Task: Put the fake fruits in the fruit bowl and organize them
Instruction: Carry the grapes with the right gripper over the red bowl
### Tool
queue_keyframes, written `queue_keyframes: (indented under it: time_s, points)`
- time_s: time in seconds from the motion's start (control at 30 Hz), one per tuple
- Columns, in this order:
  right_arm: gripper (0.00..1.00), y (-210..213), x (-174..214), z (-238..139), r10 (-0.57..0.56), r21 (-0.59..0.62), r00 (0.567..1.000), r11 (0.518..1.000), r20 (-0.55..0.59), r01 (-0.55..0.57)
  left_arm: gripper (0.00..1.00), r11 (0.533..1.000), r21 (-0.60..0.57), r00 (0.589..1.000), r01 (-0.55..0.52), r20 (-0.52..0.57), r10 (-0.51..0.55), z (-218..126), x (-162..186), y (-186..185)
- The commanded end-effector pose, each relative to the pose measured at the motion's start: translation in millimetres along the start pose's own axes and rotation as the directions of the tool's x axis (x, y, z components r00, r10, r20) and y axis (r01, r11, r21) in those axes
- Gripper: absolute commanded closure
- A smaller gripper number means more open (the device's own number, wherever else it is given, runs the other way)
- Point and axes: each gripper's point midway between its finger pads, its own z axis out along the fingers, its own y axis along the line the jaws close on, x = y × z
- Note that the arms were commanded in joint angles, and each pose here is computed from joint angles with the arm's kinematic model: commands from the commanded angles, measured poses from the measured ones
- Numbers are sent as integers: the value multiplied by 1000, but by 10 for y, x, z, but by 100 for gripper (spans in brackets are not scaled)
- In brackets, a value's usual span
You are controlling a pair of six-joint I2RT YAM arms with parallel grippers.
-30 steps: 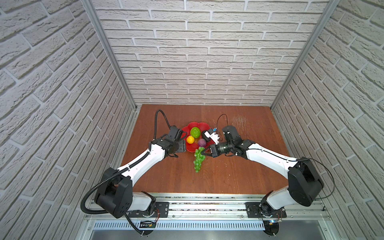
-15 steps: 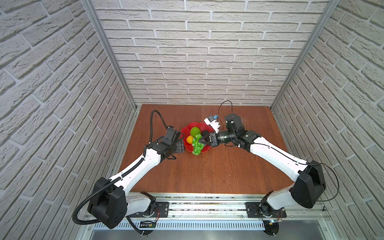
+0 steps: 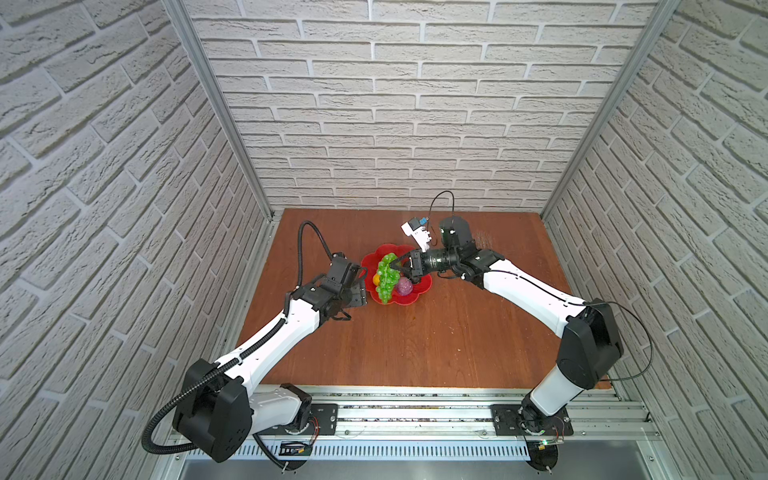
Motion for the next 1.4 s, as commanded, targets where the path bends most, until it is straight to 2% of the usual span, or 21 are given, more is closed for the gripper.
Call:
queue_keyframes:
  time_s: [0.0,0.47,1.03,1.37]
  points:
    - [94,177,-341,-75,-105,-26,990,994,94,108,22,1000,-10,1000,9,10,-8,-12,-21,38]
    - [94,-227,-357,80,-109,33,992,994,62,107,22,1000,-14,1000,-12,4,12,-24,-42,42]
    - [94,-357,-417,159,-89,28,994,996,71,87,22,1000,-10,1000,-18,2,18,-6,-107,6]
    - [95,-534,-311,275,-50,35,998,998,43,48,22,1000,-12,1000,-22,-3,22,11,-103,5]
